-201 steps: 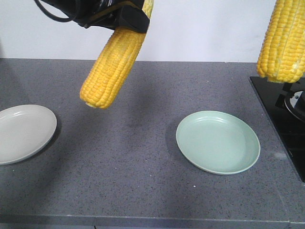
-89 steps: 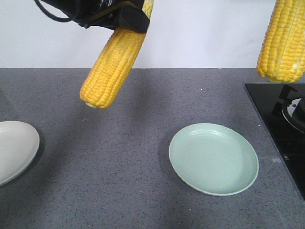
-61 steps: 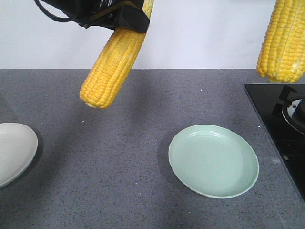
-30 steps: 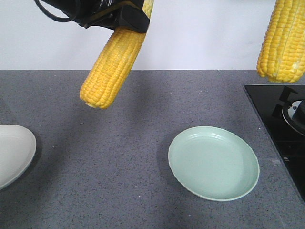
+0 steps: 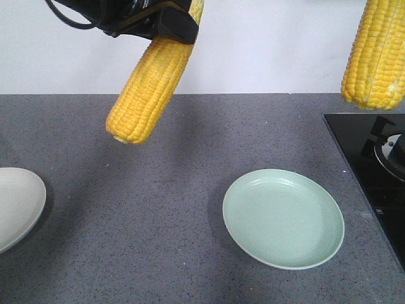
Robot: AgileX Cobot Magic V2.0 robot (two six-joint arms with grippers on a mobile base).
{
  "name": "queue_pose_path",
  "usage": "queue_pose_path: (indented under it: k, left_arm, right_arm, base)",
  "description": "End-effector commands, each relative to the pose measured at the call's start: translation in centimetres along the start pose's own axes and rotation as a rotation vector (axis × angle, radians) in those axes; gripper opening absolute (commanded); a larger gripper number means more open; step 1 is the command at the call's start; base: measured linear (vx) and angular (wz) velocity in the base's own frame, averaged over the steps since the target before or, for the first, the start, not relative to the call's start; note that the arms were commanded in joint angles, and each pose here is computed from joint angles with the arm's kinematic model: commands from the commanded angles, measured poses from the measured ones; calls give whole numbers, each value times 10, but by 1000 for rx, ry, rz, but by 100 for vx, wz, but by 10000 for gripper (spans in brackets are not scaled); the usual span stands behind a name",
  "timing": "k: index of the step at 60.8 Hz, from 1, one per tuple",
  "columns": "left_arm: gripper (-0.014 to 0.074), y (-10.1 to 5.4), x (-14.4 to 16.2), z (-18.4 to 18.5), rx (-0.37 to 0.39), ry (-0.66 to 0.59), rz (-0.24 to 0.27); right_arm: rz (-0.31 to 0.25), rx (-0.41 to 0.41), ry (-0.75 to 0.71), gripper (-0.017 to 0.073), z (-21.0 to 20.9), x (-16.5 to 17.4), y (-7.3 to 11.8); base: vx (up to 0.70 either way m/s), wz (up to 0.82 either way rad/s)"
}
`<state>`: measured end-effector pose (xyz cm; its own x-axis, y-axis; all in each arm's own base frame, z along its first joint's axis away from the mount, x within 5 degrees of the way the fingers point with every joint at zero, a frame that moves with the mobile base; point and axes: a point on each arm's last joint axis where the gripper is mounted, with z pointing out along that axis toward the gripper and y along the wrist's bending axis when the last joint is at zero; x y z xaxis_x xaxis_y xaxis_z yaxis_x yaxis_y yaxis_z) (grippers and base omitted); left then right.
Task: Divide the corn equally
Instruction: 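Hold both corn ears raised while the base approaches the plates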
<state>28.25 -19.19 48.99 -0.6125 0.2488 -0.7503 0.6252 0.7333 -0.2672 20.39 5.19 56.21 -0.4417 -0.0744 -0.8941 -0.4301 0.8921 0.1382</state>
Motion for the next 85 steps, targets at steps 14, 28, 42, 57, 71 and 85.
queue_pose_path:
  k: [14, 28, 42, 57, 71, 85]
  left_arm:
    - [-7, -10, -9, -26, 28, -120, 12]
    - [-7, -10, -9, -26, 28, -120, 12]
    - [-7, -10, -9, -26, 28, -120, 12]
    - [-7, -10, -9, -26, 28, -120, 12]
    - [-7, -10, -9, -26, 28, -120, 12]
    - [-7, -10, -9, -26, 28, -120, 12]
  right_arm:
    - [-16, -5, -45, -4, -14, -3, 6]
    - [-16, -5, -45, -4, -14, -3, 6]
    - [-16, -5, -45, -4, -14, -3, 6]
    - [-16, -5, -45, -4, -14, -3, 6]
    - [-16, -5, -45, -4, -14, -3, 6]
    - [-16, -5, -45, -4, -14, -3, 6]
  base:
    - [0, 0]
    - [0, 0]
    - [0, 0]
    - [0, 0]
    - [0, 0]
    - [0, 0]
